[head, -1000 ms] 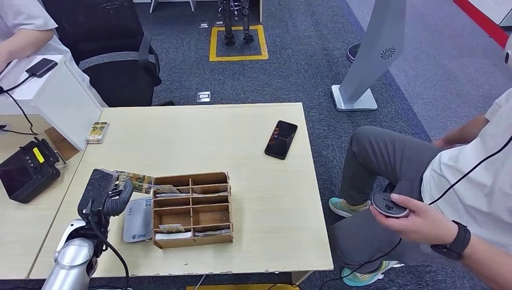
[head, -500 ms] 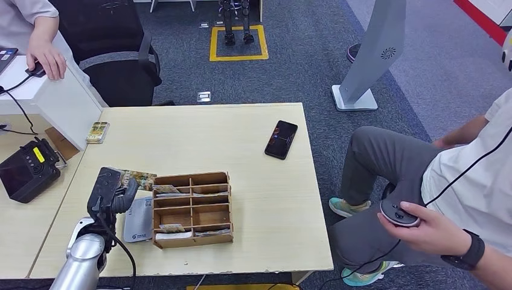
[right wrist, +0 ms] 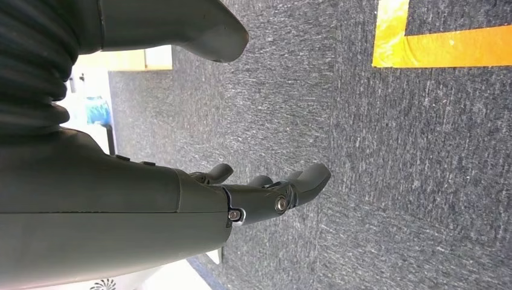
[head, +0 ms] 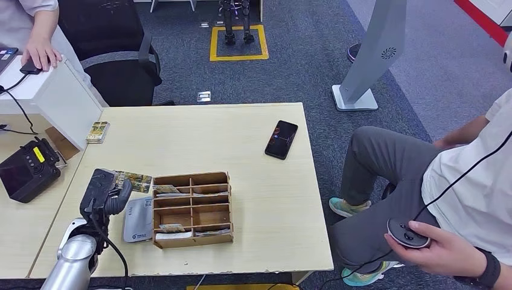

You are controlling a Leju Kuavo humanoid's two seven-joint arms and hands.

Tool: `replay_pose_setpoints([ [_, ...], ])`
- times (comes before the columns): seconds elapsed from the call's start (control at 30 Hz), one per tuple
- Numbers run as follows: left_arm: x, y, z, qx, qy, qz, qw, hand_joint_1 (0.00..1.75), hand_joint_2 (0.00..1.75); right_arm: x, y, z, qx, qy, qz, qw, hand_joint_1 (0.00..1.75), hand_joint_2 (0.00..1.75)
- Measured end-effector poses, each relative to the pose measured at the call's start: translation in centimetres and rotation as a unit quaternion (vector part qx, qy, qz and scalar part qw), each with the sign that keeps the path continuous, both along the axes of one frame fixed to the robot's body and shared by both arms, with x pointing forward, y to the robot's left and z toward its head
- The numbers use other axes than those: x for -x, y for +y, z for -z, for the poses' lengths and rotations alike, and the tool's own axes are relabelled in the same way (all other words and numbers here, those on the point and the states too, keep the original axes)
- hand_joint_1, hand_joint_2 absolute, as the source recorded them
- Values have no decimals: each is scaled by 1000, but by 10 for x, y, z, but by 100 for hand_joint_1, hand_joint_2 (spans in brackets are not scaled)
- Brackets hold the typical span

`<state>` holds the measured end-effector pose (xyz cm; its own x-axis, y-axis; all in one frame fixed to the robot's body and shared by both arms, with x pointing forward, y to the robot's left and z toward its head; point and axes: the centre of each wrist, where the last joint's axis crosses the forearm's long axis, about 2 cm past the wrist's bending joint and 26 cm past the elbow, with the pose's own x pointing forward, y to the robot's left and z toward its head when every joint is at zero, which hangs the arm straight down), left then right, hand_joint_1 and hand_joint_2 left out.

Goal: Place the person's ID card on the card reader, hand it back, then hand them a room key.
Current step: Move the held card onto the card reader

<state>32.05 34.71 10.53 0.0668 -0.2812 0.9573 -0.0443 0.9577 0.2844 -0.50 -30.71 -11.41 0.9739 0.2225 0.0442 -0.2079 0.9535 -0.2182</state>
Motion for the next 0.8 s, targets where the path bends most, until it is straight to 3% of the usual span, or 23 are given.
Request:
replay_pose_setpoints([
  [0.43,4,38,-5,-13,-2,-13,1000,175,175,1,0,0,0,1,3,1000,0,175],
  [0.8,30,32,-1,-50,9,34,998,175,175,2,2,0,-1,-3,14,1000,0,175],
])
